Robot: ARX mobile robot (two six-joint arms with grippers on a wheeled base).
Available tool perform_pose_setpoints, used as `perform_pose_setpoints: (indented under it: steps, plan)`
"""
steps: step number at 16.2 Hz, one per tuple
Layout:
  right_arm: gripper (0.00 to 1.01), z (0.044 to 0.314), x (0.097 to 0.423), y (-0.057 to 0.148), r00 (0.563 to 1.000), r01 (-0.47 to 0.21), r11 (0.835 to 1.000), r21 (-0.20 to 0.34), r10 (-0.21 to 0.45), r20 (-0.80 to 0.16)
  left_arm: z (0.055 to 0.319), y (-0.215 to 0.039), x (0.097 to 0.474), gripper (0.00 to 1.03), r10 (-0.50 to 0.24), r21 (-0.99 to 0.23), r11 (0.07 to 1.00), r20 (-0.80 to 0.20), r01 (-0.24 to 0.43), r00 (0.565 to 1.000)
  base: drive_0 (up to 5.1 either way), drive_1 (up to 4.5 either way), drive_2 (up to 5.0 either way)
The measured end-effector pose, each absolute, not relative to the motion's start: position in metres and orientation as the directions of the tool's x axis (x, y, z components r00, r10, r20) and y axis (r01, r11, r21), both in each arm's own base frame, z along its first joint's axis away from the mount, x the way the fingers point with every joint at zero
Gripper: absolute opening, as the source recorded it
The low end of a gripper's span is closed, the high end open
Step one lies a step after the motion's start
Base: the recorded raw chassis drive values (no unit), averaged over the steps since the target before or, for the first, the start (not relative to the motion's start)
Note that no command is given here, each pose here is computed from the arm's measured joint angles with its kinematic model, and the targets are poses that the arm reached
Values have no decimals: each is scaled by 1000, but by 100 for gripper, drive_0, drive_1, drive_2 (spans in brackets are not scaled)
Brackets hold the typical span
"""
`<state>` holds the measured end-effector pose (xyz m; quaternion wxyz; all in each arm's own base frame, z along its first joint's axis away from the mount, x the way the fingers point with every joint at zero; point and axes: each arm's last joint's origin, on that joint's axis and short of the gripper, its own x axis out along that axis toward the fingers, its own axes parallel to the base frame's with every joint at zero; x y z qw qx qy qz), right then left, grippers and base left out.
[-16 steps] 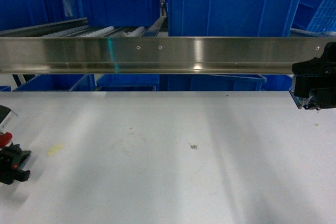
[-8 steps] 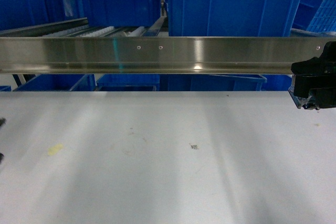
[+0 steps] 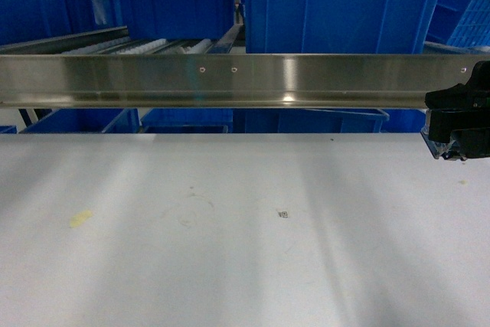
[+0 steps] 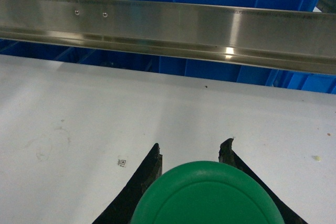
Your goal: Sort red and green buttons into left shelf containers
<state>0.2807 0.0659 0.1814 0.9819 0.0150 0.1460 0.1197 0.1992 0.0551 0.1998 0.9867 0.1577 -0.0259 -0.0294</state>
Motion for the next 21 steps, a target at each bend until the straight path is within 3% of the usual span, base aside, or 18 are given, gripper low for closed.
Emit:
perform_pose_setpoints:
  steps: [3, 21]
  plan:
    - [28, 181, 281, 66, 929, -230, 971, 65, 239, -283, 206, 54, 196, 25, -68, 315, 948, 78, 40, 995, 0, 0, 0]
    - [28, 181, 280, 66, 929, -231, 971, 64, 240, -281, 203, 54, 197, 25, -70, 292, 955, 58, 50, 996, 0, 0, 0]
